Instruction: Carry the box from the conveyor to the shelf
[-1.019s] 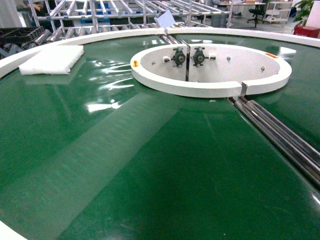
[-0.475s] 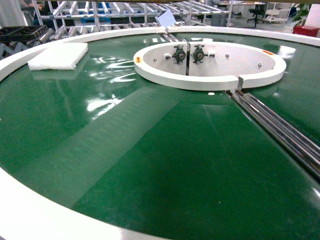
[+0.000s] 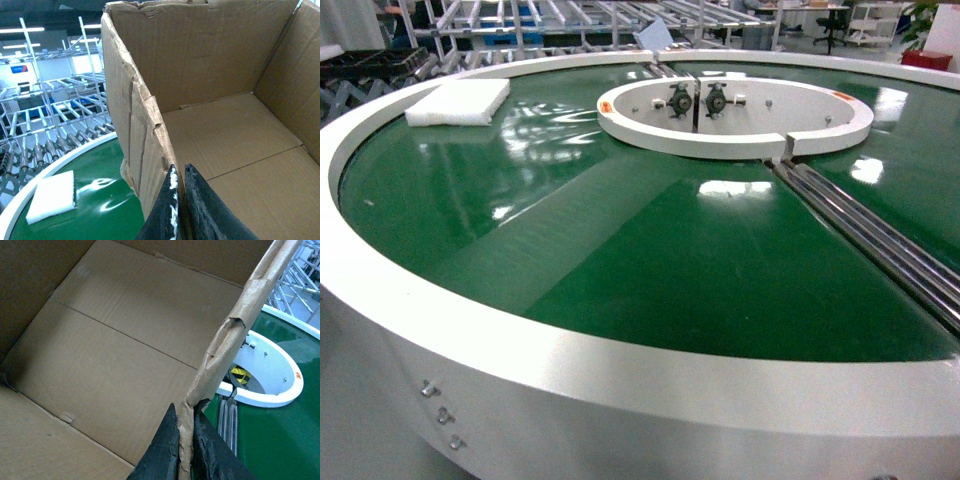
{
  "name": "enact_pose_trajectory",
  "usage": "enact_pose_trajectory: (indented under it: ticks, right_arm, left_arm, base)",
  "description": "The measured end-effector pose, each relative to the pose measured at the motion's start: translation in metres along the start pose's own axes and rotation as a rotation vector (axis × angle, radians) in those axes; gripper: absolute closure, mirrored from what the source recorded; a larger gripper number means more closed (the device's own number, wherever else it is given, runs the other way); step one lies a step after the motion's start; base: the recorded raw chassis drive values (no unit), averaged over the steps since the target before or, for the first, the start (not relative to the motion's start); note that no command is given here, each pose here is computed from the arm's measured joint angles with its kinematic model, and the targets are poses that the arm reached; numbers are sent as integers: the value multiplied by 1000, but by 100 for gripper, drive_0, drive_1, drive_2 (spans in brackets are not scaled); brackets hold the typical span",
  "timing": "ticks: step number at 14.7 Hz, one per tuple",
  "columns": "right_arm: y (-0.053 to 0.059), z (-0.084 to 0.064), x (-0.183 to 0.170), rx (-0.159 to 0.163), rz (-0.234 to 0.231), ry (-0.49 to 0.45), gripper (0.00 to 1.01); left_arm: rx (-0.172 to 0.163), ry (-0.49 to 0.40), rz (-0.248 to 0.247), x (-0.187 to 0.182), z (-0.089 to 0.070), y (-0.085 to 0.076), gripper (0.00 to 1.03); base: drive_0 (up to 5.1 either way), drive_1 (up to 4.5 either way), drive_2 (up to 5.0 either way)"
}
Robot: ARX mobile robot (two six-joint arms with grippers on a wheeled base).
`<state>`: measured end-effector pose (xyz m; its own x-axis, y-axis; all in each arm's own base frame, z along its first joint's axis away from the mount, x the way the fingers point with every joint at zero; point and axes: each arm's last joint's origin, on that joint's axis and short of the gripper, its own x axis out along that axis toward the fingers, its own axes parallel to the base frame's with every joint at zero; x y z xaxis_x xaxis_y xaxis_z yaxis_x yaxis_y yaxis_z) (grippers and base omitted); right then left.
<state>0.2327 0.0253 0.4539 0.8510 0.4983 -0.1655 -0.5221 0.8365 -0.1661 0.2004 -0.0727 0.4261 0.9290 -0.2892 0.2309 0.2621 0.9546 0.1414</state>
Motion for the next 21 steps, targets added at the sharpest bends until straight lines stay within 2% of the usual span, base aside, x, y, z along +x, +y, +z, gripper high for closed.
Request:
enact_pose_trajectory:
  ticks: [4, 6, 9, 21]
  right_arm:
    - [0, 0, 0, 1, 1, 1, 98]
    - [2, 4, -6, -11, -4, -22, 98]
    - [0, 0, 0, -2, 1, -4, 98]
    - [0, 0, 0, -1, 4, -3, 98]
  left_arm:
    - [0, 3, 0, 0, 0, 0, 101]
    - [-2, -27, 1, -4, 6, 0, 101]
    - [-1, -6, -1, -1, 2, 0, 101]
    - [0, -6, -1, 0, 2, 0, 101]
  base:
    - [-5, -420, 410]
    - [-10, -424, 404]
    - [-10, -424, 404]
    - [-169, -169, -169]
